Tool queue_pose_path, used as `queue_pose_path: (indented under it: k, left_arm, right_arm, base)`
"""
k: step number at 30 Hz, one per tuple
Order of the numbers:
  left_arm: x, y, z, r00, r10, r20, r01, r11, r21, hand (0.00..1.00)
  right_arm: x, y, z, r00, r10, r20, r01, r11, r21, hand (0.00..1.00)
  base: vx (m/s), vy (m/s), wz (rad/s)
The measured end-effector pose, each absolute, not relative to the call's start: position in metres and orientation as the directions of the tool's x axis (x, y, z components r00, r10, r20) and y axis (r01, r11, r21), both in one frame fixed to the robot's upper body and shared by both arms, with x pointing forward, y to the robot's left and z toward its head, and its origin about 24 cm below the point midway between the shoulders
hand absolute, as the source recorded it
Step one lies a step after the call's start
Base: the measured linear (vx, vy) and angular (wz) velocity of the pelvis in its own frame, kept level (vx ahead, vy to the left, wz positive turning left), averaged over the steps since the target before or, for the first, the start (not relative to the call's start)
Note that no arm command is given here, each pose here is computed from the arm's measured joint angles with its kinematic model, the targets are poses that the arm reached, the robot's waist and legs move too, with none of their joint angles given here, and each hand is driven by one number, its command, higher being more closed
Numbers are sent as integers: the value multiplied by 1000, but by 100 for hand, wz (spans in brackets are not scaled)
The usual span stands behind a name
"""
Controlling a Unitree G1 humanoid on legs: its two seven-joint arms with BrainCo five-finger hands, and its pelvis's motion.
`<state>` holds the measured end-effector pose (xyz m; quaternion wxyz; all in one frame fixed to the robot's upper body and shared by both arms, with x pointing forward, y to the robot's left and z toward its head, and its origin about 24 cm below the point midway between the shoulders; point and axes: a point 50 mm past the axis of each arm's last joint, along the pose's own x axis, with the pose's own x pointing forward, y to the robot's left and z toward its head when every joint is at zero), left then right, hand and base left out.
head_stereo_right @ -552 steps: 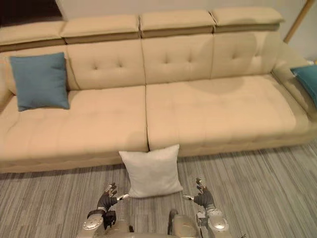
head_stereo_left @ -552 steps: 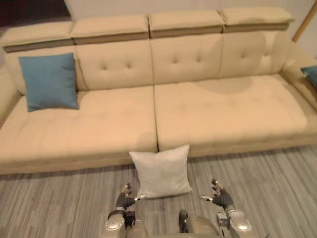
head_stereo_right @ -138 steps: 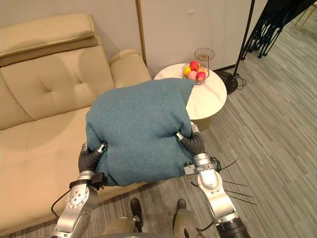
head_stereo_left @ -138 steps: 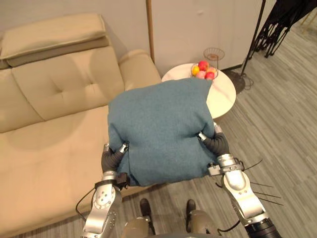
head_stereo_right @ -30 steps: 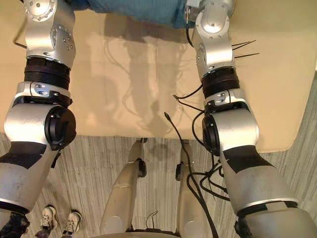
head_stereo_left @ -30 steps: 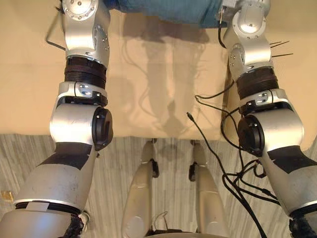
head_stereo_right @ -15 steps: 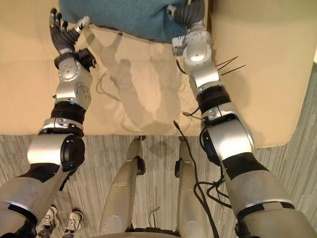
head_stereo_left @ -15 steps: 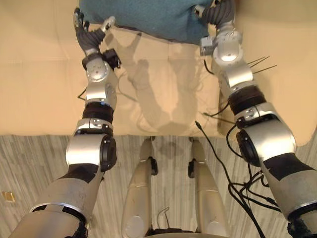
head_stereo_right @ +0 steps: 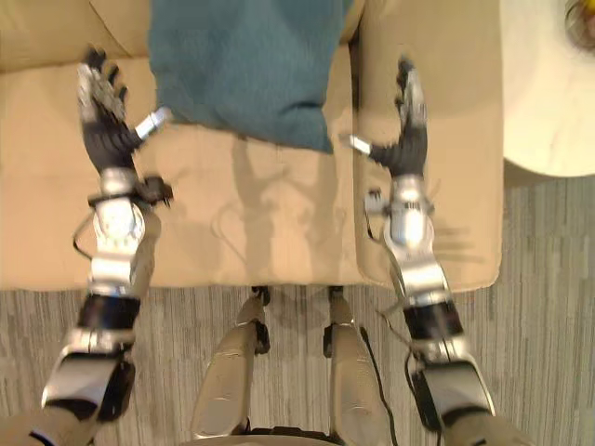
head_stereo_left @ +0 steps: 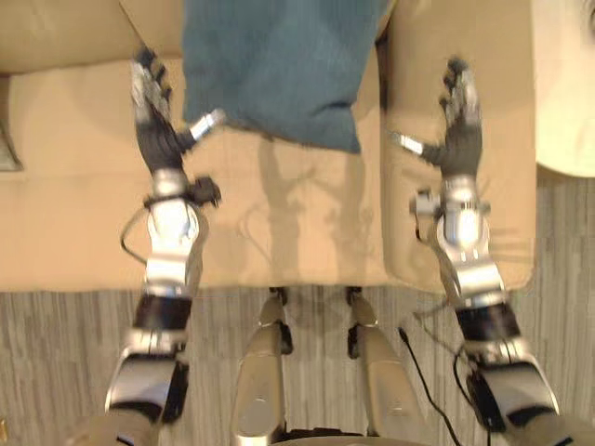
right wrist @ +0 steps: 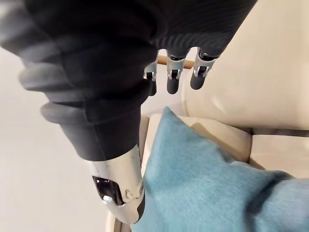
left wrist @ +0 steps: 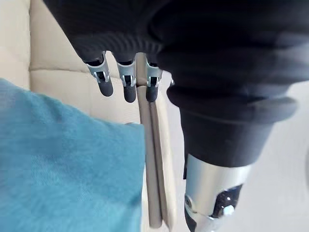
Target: Pick up cushions and gather them together orderly.
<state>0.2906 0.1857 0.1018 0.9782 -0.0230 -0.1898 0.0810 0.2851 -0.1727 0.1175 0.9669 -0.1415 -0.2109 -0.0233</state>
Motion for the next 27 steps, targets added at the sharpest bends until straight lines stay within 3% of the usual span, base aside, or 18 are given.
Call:
queue_pose_path:
  k: [1,3,4,5,9,11,16,19,22,24,27]
  left_arm:
    - [285,183,86,936,156,314,-141,987,-71,0]
    - [259,182,18,990,129,48,-130,992,1,0]
    - [255,183,10,991,130,12,-130,991,11,0]
    - [241,189,-19,983,139,-118,-132,989,62,0]
    - [197,211,-76,897,198,-394,-143,976,164,0]
    - [166,225,-101,819,240,-520,-143,965,220,0]
    - [115,240,-130,679,272,-682,-110,956,272,0]
    - [101,240,-136,636,276,-721,-101,956,276,0]
    - [109,240,-134,649,276,-709,-109,956,273,0]
    - [132,233,-126,704,270,-657,-144,960,240,0]
    - [152,230,-116,752,263,-604,-156,962,225,0]
  right_arm:
    - [279,-173,103,931,17,365,91,956,-278,0]
    - [253,-177,34,995,19,94,13,944,-330,0]
    - [250,-178,26,998,18,58,3,940,-340,0]
    - [237,-183,-6,996,18,-86,-49,929,-368,0]
    - [198,-203,-64,929,-28,-368,-126,913,-388,0]
    - [166,-220,-91,856,-86,-509,-132,917,-376,0]
    - [115,-236,-125,702,-150,-696,-146,926,-347,0]
    - [111,-238,-128,679,-163,-716,-140,928,-345,0]
    - [118,-236,-126,695,-167,-699,-126,929,-348,0]
    - [131,-231,-121,724,-157,-671,-117,931,-345,0]
    - [120,-216,-127,708,-137,-693,-101,951,-291,0]
  base:
    - [98,-28,-9]
    - [93,-23,-5]
    - [92,-12,0]
    - [71,-3,3]
    - [61,21,-1]
    - [61,30,-7]
    - [65,29,-12]
    - [24,38,-46]
    - [-31,24,-57]
    - [-93,-22,-24]
    - [-94,-149,46]
